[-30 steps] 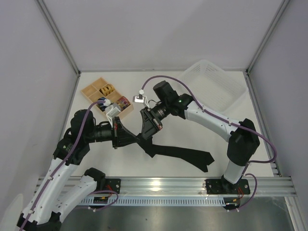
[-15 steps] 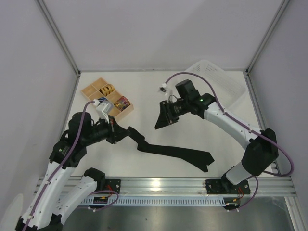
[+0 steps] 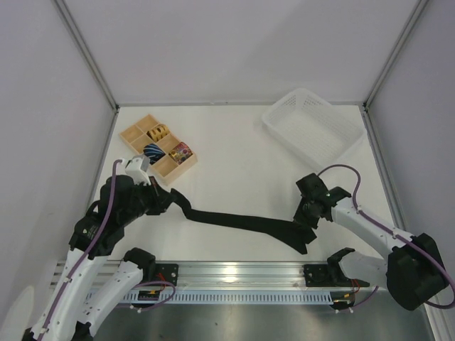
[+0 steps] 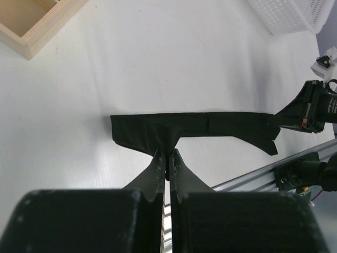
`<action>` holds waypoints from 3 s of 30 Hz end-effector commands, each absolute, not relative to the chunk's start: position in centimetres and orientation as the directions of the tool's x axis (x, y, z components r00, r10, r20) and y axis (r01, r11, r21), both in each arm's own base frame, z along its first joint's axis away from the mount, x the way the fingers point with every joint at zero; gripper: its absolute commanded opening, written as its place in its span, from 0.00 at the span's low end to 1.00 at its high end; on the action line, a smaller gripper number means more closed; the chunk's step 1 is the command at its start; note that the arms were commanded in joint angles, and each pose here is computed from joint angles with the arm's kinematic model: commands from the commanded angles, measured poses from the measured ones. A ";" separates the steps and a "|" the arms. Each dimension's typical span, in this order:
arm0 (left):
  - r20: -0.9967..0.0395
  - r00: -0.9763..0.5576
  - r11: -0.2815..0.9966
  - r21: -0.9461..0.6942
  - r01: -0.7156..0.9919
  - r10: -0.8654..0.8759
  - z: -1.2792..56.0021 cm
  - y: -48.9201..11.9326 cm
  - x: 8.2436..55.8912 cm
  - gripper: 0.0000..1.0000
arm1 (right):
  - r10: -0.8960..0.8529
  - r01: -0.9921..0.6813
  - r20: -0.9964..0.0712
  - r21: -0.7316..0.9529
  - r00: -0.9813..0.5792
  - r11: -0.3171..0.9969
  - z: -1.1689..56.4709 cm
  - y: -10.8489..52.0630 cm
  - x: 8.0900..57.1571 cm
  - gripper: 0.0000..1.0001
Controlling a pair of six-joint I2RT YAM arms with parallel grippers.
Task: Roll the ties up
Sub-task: Flatten the tie
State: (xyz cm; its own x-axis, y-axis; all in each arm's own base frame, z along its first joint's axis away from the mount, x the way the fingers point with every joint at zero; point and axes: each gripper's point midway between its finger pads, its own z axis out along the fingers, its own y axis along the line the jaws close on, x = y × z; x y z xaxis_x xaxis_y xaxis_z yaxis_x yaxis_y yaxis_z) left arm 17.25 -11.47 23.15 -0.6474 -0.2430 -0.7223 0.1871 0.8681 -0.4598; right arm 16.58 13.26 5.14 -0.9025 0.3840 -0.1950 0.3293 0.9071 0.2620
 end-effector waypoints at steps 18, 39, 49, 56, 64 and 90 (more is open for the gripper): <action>-0.678 -0.662 0.928 -0.364 -0.078 -0.321 21.2 -8.2 19.2 0.00 | 0.770 0.788 -0.215 0.006 -0.601 0.616 -0.9 4.0 19.2 0.57; -0.521 -0.680 0.855 -0.358 -0.375 -0.516 8.5 -7.7 21.8 0.01 | 0.635 0.757 -0.414 -0.327 -0.653 0.565 1.4 -13.6 26.7 0.60; -0.453 -0.676 0.814 -0.316 -0.488 -0.581 6.7 -6.4 19.5 0.84 | 0.541 0.671 -0.486 -0.138 -0.687 0.728 7.7 -7.1 29.5 0.59; -0.536 -0.580 0.790 -0.402 -0.463 -0.613 12.3 -5.7 19.9 1.00 | 0.380 0.401 -0.454 0.054 -0.806 0.915 10.7 2.5 30.0 0.60; -0.490 -0.660 0.806 -0.492 -0.329 -0.569 13.0 -9.9 23.5 0.44 | 0.663 0.644 -0.252 0.164 -0.705 0.747 6.5 0.8 25.4 0.56; -0.385 -0.834 0.867 -0.456 -0.200 -0.395 8.6 -13.5 25.2 0.05 | 0.870 0.868 -0.189 0.125 -0.455 0.481 0.5 -4.5 19.5 0.21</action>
